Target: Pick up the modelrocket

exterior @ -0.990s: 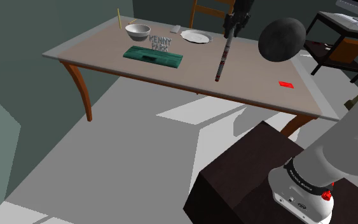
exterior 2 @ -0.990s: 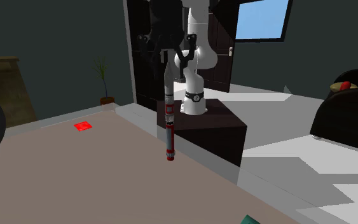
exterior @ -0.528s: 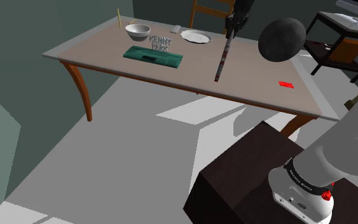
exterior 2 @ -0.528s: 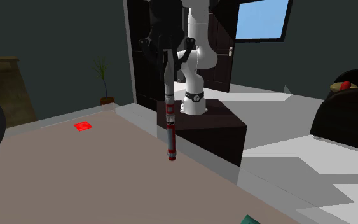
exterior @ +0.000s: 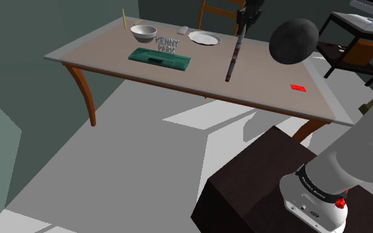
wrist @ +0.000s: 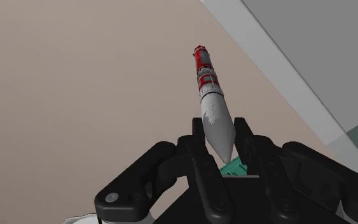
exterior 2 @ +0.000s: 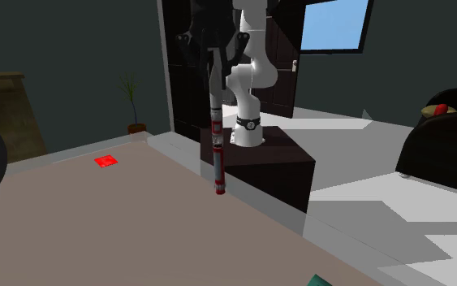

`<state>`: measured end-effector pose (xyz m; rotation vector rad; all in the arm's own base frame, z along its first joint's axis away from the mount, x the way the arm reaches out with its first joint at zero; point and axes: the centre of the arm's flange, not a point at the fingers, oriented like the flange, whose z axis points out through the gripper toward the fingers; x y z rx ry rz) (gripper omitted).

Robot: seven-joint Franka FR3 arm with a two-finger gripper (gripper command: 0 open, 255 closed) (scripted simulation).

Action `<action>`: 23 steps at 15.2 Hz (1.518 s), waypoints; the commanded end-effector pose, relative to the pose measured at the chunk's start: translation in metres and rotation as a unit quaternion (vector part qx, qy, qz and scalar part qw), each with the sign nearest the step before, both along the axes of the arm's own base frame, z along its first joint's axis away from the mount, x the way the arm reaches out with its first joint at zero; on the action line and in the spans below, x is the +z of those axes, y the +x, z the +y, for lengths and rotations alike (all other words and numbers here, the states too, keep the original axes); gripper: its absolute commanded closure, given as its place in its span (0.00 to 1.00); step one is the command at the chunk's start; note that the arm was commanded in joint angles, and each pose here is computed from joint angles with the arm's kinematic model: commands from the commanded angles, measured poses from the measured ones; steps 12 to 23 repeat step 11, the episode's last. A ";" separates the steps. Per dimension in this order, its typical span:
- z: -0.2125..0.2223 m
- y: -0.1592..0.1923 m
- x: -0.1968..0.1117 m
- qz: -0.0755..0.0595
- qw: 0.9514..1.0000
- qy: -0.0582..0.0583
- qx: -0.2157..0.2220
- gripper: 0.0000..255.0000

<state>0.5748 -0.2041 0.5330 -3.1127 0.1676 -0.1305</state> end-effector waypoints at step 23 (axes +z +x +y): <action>0.000 0.001 0.053 0.000 1.000 0.000 0.000 1.00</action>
